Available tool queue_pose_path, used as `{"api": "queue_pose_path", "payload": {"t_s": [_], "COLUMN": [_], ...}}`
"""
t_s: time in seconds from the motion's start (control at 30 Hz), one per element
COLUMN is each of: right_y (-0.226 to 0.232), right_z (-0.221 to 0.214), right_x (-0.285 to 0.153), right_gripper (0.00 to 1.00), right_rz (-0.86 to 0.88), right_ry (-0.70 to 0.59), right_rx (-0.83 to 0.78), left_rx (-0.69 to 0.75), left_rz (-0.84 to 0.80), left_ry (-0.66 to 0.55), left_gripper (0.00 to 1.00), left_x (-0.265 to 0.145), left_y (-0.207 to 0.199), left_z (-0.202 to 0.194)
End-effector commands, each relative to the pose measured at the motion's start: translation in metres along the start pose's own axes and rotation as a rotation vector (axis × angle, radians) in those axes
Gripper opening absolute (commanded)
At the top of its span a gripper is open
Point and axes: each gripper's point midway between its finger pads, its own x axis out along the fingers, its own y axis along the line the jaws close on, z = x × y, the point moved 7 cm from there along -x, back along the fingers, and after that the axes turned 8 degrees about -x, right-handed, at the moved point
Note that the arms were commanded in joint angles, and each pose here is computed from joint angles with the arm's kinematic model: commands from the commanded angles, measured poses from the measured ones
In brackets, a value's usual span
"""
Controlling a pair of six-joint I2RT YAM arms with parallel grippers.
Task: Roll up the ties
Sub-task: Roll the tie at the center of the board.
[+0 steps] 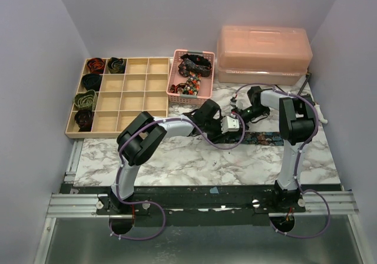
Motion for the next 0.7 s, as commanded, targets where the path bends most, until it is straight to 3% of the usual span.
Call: {"api": "queue_pose_path", "payload": {"t_s": [0.0, 0.27, 0.43, 0.67], "right_y": [-0.051, -0.079, -0.081, -0.093], "right_z": [-0.022, -0.021, -0.025, -0.032], "right_x": [0.002, -0.004, -0.007, -0.005], "right_gripper": [0.0, 0.0, 0.0, 0.0], "right_rz": [-0.213, -0.324, -0.316, -0.292], "right_ry": [0.121, 0.178, 0.194, 0.207], "right_rx": [-0.003, -0.002, -0.059, -0.071], "left_rx": [-0.242, -0.103, -0.045, -0.096], "left_rz": [-0.106, -0.117, -0.093, -0.136], "left_ry": [0.273, -0.163, -0.302, -0.419], "left_gripper": [0.56, 0.75, 0.76, 0.76], "left_x": [-0.011, -0.038, -0.033, -0.004], "left_y": [-0.03, -0.02, -0.01, -0.005], "left_z": [-0.094, -0.038, -0.025, -0.011]}}
